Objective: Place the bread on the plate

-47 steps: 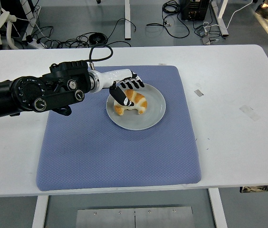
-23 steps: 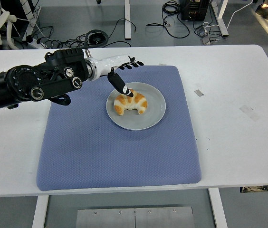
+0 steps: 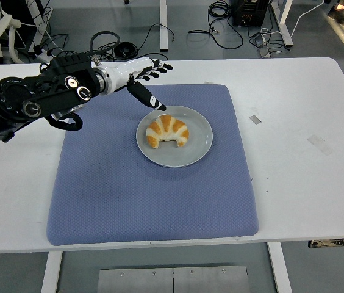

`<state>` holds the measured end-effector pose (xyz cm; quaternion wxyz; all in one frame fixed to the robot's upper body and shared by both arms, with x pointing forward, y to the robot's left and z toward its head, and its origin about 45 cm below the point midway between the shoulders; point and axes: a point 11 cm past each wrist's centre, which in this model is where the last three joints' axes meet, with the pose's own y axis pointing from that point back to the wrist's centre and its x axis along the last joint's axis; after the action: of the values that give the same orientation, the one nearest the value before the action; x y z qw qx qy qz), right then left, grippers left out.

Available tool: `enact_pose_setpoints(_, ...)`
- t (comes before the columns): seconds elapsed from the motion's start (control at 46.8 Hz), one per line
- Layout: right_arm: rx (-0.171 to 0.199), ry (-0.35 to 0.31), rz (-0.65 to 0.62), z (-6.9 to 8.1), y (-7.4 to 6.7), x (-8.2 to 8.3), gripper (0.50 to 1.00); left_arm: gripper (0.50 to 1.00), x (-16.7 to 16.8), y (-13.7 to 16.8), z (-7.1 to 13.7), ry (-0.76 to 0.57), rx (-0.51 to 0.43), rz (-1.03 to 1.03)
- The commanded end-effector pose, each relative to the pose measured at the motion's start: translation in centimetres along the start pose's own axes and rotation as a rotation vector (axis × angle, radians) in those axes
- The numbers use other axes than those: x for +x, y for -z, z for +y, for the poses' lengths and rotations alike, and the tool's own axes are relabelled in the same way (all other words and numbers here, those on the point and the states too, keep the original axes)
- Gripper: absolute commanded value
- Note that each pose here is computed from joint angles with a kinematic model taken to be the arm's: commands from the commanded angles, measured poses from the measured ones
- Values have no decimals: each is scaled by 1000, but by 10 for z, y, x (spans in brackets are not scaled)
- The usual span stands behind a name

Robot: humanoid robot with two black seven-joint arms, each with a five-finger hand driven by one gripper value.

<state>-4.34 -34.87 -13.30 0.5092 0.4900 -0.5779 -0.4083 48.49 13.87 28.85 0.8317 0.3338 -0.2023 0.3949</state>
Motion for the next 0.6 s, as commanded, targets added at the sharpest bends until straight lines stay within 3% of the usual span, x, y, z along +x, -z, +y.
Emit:
enact_pose_setpoints(0.0, 0, 0, -1, 0, 0, 0, 1000, 957, 9, 6, 2, -25, 6, 38)
enact_pose_setpoints(0.15, 0, 0, 0, 0, 0, 0, 1000, 957, 30, 26, 8, -90, 28, 129)
enact_pose_setpoints(0.577, 0, 0, 0, 0, 0, 0, 1000, 955, 59, 23, 12, -175, -7, 305)
